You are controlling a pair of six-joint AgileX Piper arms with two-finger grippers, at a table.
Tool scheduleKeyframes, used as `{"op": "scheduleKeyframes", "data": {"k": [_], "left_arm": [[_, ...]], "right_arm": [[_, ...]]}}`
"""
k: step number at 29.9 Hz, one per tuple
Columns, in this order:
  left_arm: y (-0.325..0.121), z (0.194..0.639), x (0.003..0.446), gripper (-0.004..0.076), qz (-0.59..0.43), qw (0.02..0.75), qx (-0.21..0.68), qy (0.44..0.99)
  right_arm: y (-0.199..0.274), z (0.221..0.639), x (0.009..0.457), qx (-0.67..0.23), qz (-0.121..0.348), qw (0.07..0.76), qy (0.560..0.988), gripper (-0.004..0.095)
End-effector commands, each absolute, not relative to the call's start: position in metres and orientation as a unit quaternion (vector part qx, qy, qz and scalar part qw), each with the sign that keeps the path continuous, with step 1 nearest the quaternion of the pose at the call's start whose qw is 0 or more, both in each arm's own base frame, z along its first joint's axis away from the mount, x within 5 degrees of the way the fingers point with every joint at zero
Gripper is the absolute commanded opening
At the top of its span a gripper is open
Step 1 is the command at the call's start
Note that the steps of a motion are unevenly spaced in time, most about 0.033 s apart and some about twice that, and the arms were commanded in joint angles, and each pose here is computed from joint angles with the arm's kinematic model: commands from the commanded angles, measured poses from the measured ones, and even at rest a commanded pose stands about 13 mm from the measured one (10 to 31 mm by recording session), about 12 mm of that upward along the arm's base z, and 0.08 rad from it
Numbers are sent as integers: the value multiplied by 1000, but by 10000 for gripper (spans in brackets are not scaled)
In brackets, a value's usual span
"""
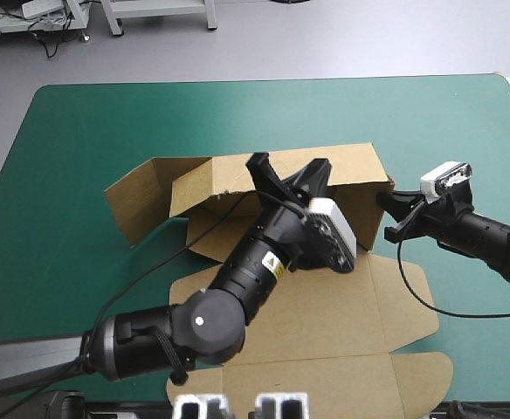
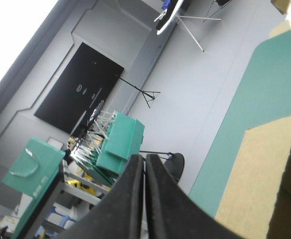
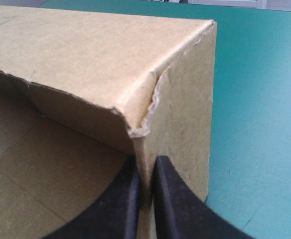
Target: Fold the box
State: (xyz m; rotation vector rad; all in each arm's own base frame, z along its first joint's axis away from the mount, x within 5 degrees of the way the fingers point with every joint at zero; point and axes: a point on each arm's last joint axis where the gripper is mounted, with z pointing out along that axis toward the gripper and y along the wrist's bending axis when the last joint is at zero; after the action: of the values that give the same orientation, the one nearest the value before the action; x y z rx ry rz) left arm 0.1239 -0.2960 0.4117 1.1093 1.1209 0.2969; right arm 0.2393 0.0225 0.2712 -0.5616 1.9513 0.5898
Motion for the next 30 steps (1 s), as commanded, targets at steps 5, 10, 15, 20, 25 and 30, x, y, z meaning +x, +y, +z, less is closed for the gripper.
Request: {"op": "scheduleKeyframes", "data": {"k": [5,10,15,20,25,30], "left_arm": [[-242,467,167,-1,75,720,382,575],[-207,482,196,-1,47,722,320,612],[-174,488,221,-1,59,717,258,645],[-146,486,241,-1,68,703,203,678],[-117,481,257,-1,68,686,142,710],[-82,476,271,-1,69,666,70,740]], "right_arm": [[22,328,250,-217,263,523,781,2],[19,360,255,-214,246,522,788,2],[17,395,255,-204,237,516,798,2],[17,419,249,-196,233,492,816,2],[14,422,246,-178,222,462,840,1],[13,406,251,-172,238,402,867,2]]}}
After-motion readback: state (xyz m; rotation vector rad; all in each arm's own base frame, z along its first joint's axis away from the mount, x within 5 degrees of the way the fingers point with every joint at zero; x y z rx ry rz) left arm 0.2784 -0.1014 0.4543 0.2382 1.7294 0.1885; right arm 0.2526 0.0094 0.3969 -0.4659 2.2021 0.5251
